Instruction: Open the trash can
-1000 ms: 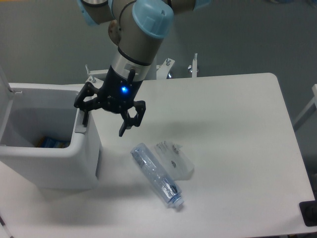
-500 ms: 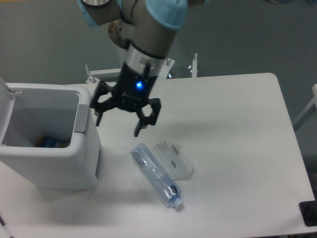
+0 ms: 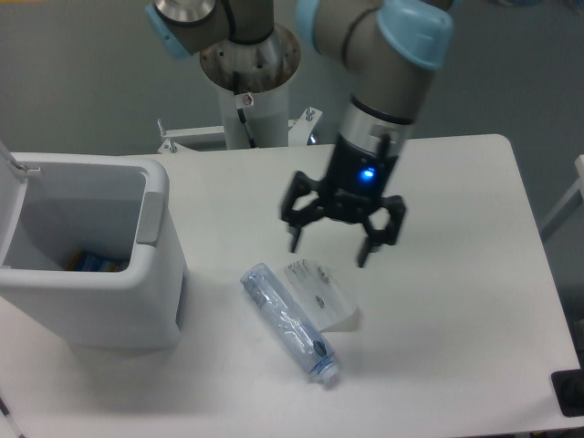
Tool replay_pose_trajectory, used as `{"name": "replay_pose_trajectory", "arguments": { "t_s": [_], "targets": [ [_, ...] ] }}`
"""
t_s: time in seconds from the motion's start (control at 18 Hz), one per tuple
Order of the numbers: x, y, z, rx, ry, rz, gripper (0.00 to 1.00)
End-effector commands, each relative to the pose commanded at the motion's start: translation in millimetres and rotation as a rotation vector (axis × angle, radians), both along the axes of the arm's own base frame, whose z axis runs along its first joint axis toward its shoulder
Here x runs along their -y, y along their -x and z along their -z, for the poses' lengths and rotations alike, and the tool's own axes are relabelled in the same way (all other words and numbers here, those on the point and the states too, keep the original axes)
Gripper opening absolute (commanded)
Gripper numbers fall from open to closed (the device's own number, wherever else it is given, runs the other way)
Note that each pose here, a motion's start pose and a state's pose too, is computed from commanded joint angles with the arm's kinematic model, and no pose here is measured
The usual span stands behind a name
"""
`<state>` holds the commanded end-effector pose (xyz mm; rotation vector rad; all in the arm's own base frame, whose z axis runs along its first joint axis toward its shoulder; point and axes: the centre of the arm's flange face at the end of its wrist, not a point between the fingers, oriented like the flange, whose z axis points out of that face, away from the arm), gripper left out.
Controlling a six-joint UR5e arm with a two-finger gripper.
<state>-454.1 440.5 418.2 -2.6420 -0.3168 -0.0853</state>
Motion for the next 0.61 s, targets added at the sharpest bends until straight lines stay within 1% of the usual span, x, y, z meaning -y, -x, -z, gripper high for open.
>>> {"name": "replay_pose_trajectory", "arguments": {
  "t_s": [0.11, 0.22, 0.28, 0.33, 0.56, 0.61],
  "targets": [
    [4.8, 5.7, 11.5, -0.033, 0.047, 0.044, 1.00],
    [10.1, 13.1, 28.3, -0.074, 0.126, 0.094, 1.00],
    [11.1, 18.2, 39.4, -0.082, 0.163, 0.107, 1.00],
    [11.6, 21.2, 42.7, -0.093, 0.190, 0.111, 1.00],
    [12.7, 24.5, 42.6, -0.113, 0.214, 0.126, 1.00],
    [13.6, 25.1, 42.8, -0.126, 0.224, 0.147, 1.00]
  ]
}}
